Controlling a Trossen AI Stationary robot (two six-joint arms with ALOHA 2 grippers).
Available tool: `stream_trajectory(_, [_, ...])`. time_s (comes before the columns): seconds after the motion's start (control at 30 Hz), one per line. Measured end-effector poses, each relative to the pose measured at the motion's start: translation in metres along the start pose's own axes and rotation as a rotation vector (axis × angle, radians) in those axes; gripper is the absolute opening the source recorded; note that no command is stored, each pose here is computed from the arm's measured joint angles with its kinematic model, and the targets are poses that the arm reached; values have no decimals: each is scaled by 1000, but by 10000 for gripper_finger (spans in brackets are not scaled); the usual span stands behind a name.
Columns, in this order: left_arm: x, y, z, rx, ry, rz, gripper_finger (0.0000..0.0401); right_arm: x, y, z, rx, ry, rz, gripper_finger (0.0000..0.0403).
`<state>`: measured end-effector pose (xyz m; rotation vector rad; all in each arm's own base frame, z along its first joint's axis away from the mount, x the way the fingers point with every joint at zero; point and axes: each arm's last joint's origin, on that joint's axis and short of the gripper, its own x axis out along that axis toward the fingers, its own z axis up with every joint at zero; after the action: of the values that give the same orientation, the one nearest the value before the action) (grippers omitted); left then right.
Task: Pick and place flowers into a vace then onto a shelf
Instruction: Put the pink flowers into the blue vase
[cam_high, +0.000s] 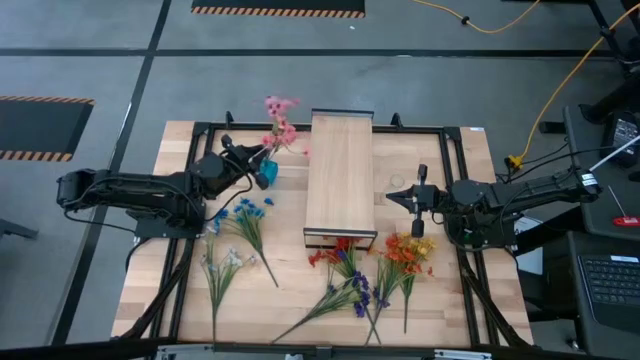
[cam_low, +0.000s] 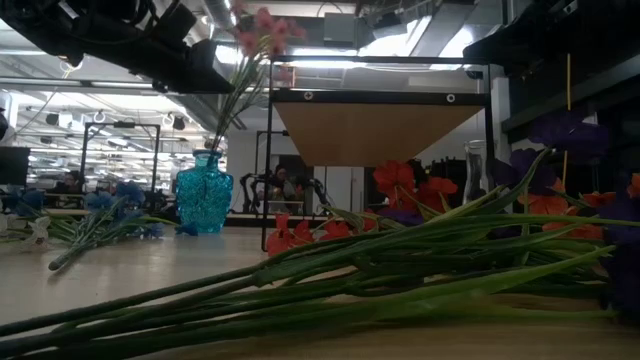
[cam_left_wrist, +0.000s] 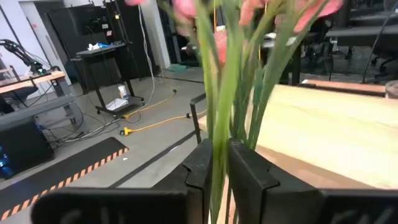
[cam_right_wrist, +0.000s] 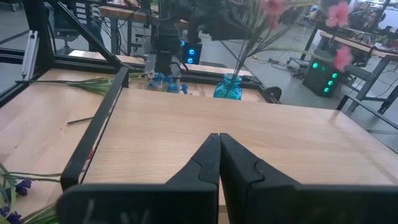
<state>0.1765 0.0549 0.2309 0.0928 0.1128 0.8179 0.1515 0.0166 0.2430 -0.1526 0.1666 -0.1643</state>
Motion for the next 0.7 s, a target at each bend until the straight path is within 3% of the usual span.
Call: stream_trajectory(0.7, [-8,6,3,11,1,8,68,0,0,0,-55,0,0,8])
